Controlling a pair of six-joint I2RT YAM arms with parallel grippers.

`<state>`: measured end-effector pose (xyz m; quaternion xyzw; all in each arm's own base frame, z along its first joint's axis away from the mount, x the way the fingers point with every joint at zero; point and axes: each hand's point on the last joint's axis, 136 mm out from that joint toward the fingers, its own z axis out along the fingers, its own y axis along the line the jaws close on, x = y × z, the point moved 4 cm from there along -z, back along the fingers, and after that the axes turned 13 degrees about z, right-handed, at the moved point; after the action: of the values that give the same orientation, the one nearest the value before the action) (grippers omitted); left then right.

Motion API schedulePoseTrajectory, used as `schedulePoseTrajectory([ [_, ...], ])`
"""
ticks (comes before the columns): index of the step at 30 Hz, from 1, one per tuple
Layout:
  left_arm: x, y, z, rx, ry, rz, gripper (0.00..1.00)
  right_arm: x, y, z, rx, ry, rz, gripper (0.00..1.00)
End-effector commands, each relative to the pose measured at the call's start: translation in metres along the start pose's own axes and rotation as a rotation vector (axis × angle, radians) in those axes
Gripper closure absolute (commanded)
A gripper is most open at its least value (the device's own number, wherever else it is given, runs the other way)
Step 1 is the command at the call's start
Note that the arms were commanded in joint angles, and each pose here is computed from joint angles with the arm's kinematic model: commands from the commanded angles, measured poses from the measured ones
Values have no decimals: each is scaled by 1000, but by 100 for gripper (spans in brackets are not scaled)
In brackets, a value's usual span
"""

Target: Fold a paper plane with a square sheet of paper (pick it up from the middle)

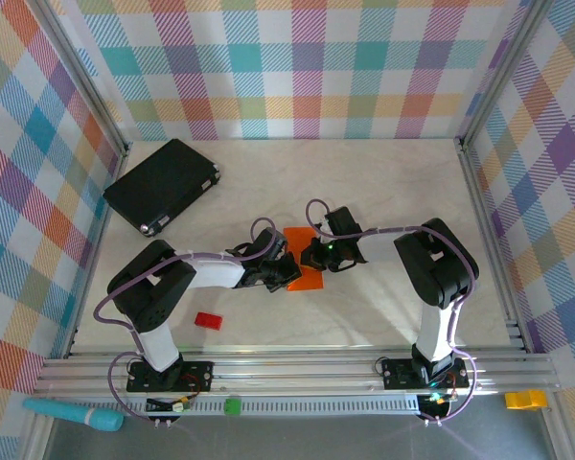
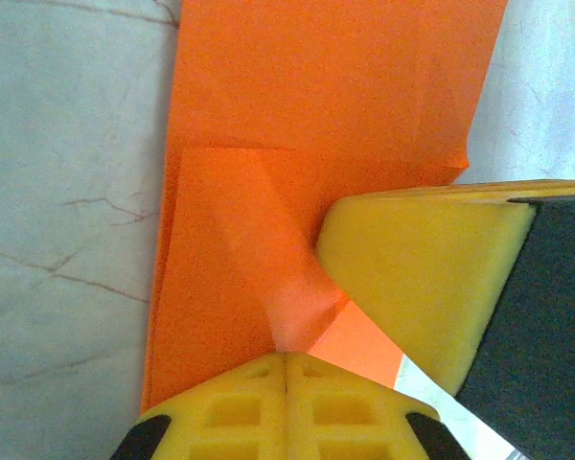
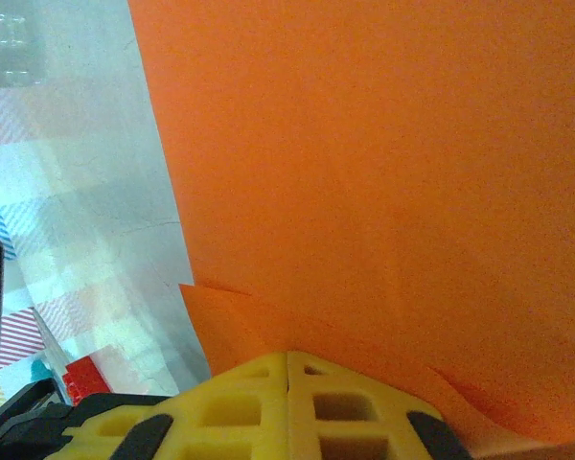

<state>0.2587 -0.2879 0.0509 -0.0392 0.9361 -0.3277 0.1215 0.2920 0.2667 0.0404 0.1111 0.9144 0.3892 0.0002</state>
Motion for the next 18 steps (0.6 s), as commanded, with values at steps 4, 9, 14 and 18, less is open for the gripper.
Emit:
schedulePoseTrajectory([
  [4,20,29,3,-147,87,-19,100,21,-94,14,342,24,138,99],
  [9,25,34,-2,-171,104,-19,100,26,-111,13,386,21,144,99],
  [14,33,39,-6,-165,121,-21,100,26,-120,11,400,15,153,99],
  [18,40,40,-12,-149,143,-16,100,26,-120,12,401,16,154,99],
])
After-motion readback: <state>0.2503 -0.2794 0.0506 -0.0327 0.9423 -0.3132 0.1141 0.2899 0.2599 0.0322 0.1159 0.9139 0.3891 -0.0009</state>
